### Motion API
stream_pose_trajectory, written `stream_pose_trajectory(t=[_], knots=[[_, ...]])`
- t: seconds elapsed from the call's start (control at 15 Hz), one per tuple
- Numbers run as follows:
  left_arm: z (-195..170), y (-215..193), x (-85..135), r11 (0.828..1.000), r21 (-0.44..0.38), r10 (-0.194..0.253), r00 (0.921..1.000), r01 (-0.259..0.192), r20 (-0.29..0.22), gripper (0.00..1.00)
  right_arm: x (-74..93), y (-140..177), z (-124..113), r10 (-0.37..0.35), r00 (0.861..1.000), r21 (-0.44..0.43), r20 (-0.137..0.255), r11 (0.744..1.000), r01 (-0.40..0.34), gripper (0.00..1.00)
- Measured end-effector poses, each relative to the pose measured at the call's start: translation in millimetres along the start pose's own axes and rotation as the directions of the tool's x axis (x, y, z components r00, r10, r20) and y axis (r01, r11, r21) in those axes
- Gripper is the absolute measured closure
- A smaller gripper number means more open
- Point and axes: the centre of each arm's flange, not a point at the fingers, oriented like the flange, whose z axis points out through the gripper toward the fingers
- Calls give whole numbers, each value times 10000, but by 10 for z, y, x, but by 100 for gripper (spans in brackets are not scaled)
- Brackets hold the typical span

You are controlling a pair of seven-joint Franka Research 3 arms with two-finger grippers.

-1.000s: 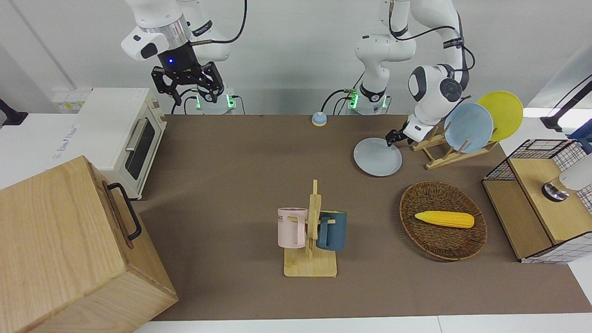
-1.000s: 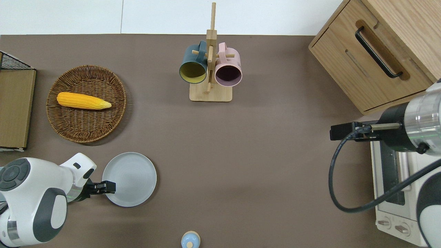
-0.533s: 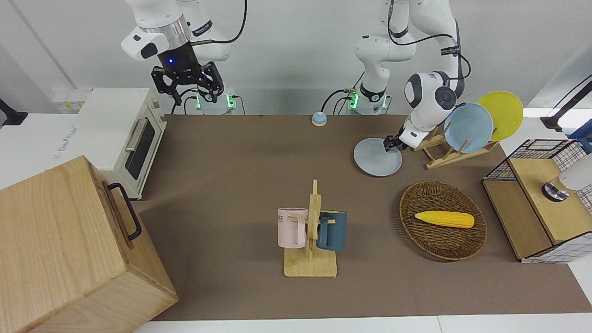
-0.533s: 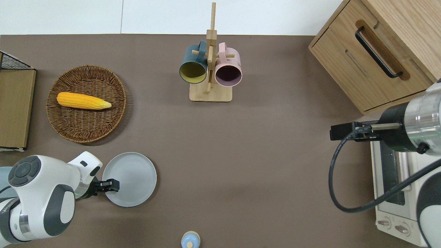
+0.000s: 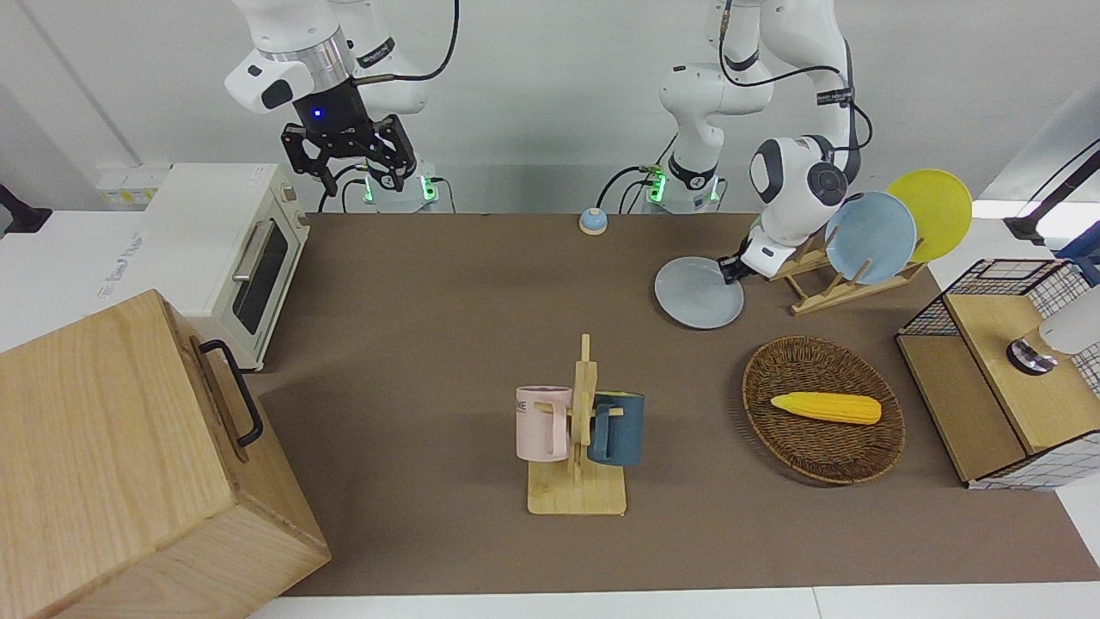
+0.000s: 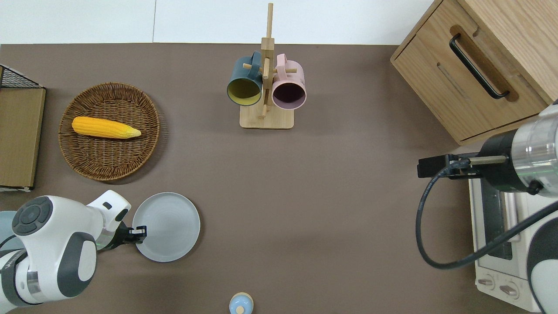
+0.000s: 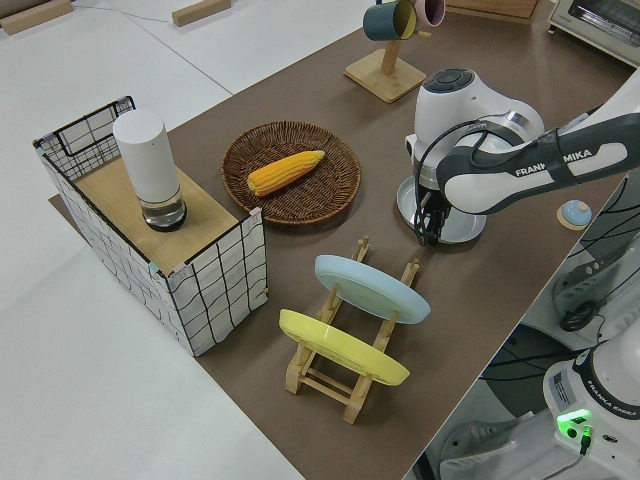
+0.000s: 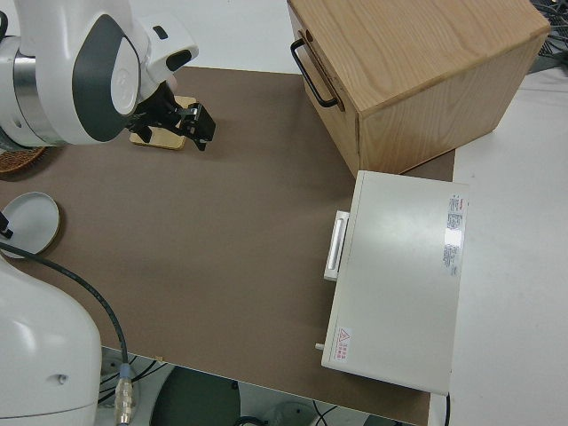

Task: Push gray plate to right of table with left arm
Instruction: 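Push the gray plate with the left gripper away from the left arm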

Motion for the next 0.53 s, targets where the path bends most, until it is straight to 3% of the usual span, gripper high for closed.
stream_pose_trajectory(t=[0.13, 0.53], knots=[[-33, 26, 14, 10000, -61, 4, 10000, -4, -84, 96, 0, 0, 0, 0, 10000, 0, 0, 10000, 0, 0], [-25, 119, 2, 9999, -41, 147, 9999, -147, -71, 96, 0, 0, 0, 0, 10000, 0, 0, 10000, 0, 0]])
